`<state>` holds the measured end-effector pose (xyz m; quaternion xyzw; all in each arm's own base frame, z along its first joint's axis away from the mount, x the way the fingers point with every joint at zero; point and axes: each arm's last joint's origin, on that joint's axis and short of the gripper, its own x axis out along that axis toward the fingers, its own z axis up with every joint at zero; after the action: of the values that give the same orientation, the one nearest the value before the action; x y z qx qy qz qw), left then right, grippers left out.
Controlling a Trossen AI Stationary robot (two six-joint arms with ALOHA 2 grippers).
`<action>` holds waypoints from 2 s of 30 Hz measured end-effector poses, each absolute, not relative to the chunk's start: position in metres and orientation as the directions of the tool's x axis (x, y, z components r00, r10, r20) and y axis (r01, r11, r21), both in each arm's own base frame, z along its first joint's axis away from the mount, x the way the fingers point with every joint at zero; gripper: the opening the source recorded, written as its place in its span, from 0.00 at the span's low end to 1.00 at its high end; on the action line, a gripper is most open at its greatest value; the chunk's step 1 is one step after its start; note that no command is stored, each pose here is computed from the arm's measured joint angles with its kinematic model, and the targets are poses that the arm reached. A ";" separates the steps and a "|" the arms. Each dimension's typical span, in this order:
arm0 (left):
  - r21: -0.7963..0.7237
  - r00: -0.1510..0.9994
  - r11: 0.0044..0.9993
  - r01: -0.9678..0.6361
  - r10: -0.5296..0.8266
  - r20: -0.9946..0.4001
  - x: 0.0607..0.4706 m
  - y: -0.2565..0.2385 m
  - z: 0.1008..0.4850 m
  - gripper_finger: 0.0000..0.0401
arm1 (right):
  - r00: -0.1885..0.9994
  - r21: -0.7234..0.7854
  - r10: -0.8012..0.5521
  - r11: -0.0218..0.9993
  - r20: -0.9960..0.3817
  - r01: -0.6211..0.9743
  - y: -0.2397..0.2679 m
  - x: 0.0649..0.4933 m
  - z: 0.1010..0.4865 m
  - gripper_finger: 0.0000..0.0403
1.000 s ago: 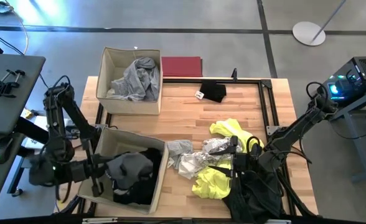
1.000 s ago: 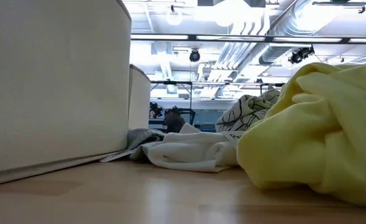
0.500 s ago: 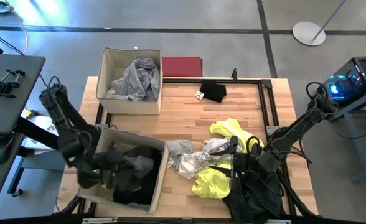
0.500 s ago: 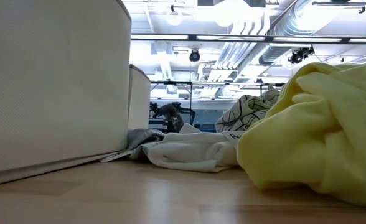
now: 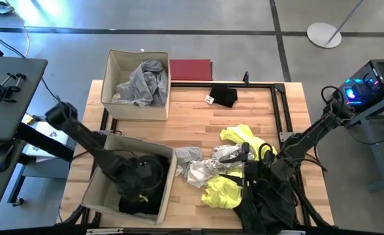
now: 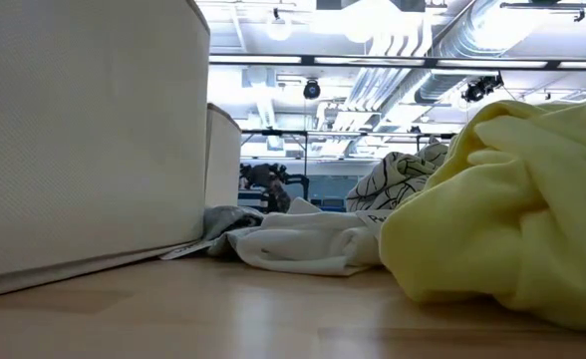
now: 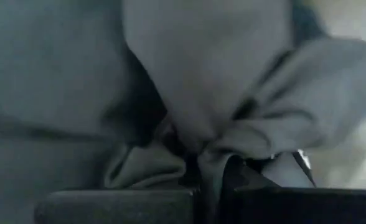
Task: Sort clothes
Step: Put the gray boxer into the bottom laundry organizer, then adjust the bottom laundry organizer
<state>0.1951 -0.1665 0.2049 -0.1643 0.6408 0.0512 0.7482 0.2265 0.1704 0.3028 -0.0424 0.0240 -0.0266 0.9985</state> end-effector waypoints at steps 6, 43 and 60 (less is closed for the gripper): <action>-0.197 0.050 0.953 -0.232 -0.190 -0.980 0.207 -0.174 0.180 0.00 | 0.996 -0.067 -0.057 0.996 -0.069 0.052 0.170 0.226 0.300 0.46; -0.526 0.731 0.845 0.097 -0.419 -0.539 0.166 -0.133 0.299 0.46 | 0.989 -0.043 -0.045 0.998 -0.139 0.040 0.181 0.236 0.278 0.46; 0.027 0.633 0.984 -0.175 0.133 -0.762 0.173 -0.044 0.294 0.42 | 0.990 -0.029 -0.043 0.999 -0.137 0.040 0.181 0.236 0.278 0.46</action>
<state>0.1733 -0.0442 0.2936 -0.0248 0.4197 0.0853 0.9033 0.2360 0.1809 0.2778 -0.0130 0.0691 -0.0208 0.9973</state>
